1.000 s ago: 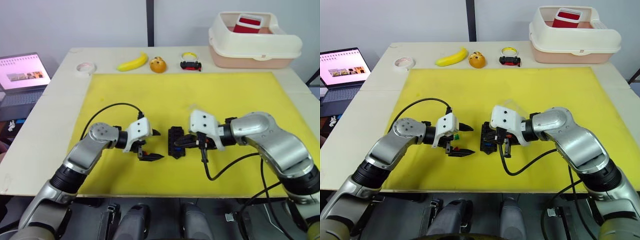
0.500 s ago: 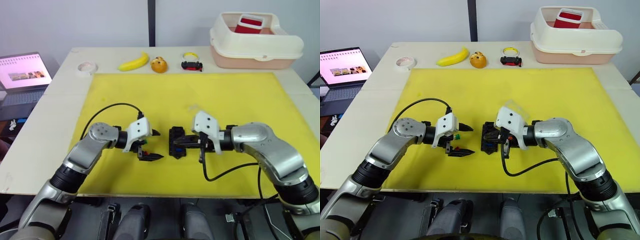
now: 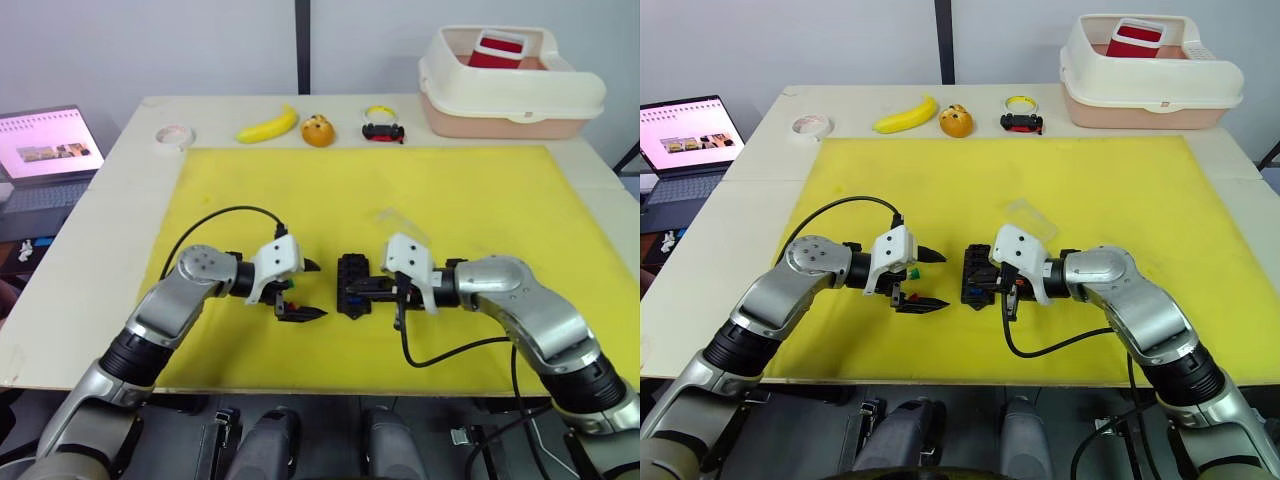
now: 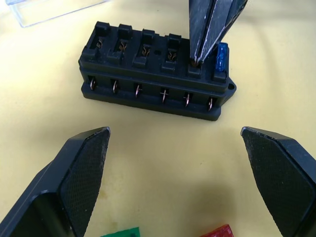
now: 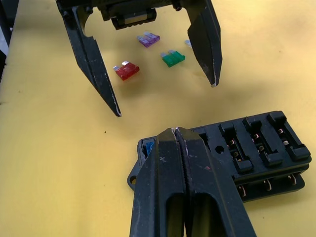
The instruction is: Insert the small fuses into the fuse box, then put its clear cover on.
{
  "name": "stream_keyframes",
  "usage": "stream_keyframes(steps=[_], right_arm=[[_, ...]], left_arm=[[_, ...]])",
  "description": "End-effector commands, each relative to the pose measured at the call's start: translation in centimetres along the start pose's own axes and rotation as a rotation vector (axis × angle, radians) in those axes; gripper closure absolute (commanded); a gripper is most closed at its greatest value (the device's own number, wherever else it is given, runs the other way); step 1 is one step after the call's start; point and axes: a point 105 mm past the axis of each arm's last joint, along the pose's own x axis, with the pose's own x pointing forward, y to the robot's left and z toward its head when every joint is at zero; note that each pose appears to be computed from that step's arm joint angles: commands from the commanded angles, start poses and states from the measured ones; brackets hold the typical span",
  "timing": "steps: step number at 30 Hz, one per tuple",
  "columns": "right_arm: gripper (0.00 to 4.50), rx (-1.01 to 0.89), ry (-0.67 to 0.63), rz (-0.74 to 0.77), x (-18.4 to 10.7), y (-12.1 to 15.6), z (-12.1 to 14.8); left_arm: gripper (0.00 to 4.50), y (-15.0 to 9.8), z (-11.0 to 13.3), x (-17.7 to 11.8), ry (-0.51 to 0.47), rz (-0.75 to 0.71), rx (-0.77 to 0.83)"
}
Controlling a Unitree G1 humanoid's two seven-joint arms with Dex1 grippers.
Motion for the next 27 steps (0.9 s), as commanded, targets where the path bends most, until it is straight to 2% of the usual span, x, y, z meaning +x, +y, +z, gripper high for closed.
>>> stream_keyframes(steps=[1, 5, 8, 14, 17, 20, 23, 27], right_arm=[[4.47, 0.034, 0.099, 0.015, 0.3, 0.5, -2.7], [4.47, 0.022, 0.120, 0.005, 0.3, 0.2, -3.2], [4.47, 0.014, 0.095, 0.008, 0.2, 0.1, -2.5], [4.47, 0.003, -0.041, 0.017, -1.0, -0.2, 1.9], [4.47, -0.018, -0.123, -0.001, -2.8, -0.8, 5.4], [4.47, -0.015, -0.168, -0.018, -4.6, -1.3, 7.4], [4.47, -0.047, -0.124, -0.040, -6.1, -1.6, 7.6], [4.47, -0.107, 0.044, -0.085, -8.2, -2.2, 5.3]], left_arm=[[0.00, 0.5, 1.3, -0.6, -0.021, 0.025, 0.052], [0.00, 0.6, 1.4, -0.6, -0.024, 0.026, 0.053], [0.00, 0.6, 1.5, -0.7, -0.026, 0.027, 0.053], [0.00, 0.8, 1.9, -1.1, -0.048, 0.025, 0.038], [0.00, 0.6, 3.4, -2.0, -0.119, -0.008, 0.029], [0.00, 0.7, 4.8, -3.2, -0.170, -0.017, 0.006], [0.00, 1.1, 5.0, -5.4, -0.167, -0.013, -0.027], [0.00, 1.1, 3.4, -8.8, -0.053, -0.003, -0.042]])
